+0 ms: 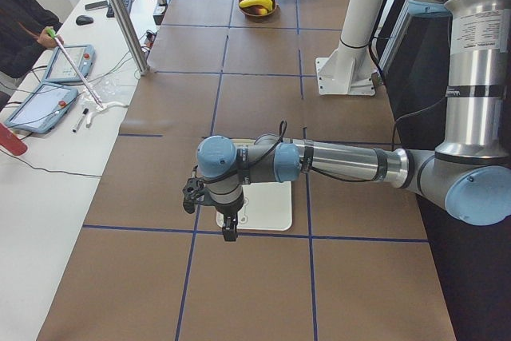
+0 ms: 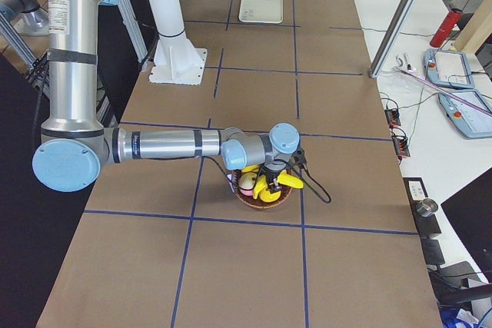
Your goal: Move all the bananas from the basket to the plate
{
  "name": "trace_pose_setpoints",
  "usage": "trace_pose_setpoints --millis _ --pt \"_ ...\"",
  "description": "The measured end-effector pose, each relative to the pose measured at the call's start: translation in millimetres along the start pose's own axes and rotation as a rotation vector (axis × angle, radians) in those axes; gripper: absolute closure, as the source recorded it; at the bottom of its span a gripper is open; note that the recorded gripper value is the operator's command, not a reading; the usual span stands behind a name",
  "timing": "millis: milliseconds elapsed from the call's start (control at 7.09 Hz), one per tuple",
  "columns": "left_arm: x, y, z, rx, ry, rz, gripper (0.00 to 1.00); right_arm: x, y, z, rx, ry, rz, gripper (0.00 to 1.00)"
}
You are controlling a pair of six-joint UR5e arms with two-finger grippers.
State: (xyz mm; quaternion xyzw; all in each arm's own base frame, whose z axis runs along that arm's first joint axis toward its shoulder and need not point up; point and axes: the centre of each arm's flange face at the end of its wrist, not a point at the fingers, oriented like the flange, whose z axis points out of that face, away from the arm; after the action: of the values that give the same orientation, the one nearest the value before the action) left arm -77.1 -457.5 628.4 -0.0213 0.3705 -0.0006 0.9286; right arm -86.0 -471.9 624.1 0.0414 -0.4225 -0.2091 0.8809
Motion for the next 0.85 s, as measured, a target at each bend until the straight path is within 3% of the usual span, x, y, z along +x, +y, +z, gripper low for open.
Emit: trace_pose_setpoints --millis 846 --pt "0.7 -0.6 -0.8 0.002 0.0 0.0 0.0 2.7 -14.3 11.0 -0.018 -0.001 -0.004 0.25"
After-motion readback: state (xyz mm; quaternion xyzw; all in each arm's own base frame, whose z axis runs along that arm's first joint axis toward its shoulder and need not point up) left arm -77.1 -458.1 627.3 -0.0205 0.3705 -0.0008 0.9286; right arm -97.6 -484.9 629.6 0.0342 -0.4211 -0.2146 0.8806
